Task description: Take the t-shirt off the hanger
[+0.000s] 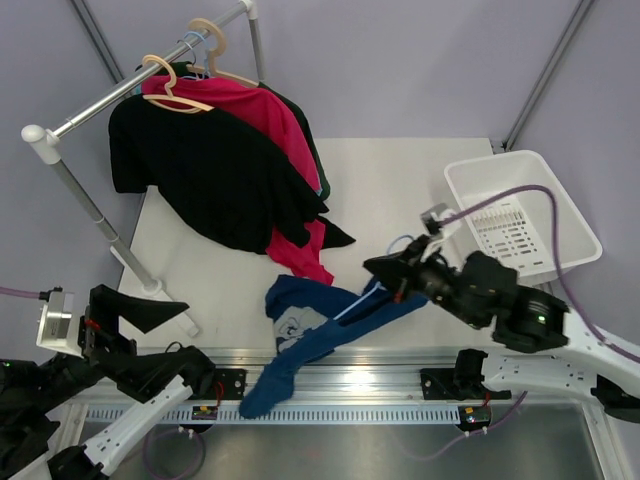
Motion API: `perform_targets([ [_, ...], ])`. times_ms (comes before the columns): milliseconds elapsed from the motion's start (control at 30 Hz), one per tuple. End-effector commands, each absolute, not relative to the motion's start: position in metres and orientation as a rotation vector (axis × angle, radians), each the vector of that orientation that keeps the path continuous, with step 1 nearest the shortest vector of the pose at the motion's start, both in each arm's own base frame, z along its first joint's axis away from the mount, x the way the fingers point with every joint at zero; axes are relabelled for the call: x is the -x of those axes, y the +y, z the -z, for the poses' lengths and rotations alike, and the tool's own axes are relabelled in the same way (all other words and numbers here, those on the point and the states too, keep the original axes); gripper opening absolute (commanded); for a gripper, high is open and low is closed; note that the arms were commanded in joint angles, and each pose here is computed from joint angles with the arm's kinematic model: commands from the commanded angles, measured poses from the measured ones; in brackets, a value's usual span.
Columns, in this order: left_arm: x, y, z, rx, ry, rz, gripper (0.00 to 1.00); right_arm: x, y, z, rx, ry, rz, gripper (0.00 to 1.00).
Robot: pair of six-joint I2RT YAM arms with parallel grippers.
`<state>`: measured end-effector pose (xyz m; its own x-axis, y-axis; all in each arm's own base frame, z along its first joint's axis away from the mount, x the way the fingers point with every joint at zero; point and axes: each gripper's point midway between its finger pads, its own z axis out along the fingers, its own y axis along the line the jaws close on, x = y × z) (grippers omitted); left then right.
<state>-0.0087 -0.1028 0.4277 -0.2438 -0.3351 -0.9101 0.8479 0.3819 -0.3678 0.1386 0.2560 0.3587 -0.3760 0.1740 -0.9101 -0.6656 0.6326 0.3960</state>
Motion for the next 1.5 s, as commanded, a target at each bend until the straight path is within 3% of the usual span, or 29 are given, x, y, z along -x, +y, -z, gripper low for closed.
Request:
perform_targets([
  [0, -0.022, -0.119, -0.426, -0.483, 1.437, 1.163, 0.99, -0.142, 0.186, -0.376, 0.252, 1.703, -0.844, 0.0],
  [167, -0.063, -0.161, -0.41, -0.503, 1.497, 1.212, 0.99, -0.166, 0.115, -0.422, 0.006, 1.576, -0.644, 0.0],
  [267, -0.079, -0.188, -0.407, -0.579, 1.499, 1.258, 0.99, -0.175, 0.103, -0.443, -0.02, 1.546, -0.537, 0.0],
  [500, -0.103, -0.226, -0.409, -0.731, 1.49, 1.305, 0.99, -0.197, 0.136, -0.458, 0.123, 1.587, -0.307, 0.0],
  [633, -0.117, -0.234, -0.385, -0.707, 1.52, 1.292, 0.99, -0.207, 0.16, -0.438, 0.204, 1.626, -0.211, 0.0],
  [833, -0.131, -0.241, -0.35, -0.701, 1.593, 1.27, 0.99, -0.212, 0.181, -0.415, 0.211, 1.635, -0.229, 0.0],
  [1367, -0.131, -0.248, -0.329, -0.732, 1.662, 1.289, 0.99, -0.191, 0.157, -0.466, 0.109, 1.592, -0.456, 0.0],
  [1400, -0.131, -0.247, -0.33, -0.732, 1.658, 1.286, 0.97, -0.19, 0.153, -0.469, 0.101, 1.584, -0.46, 0.0],
  [1467, -0.129, -0.246, -0.332, -0.734, 1.647, 1.285, 0.76, -0.191, 0.147, -0.473, 0.083, 1.568, -0.456, 0.0],
])
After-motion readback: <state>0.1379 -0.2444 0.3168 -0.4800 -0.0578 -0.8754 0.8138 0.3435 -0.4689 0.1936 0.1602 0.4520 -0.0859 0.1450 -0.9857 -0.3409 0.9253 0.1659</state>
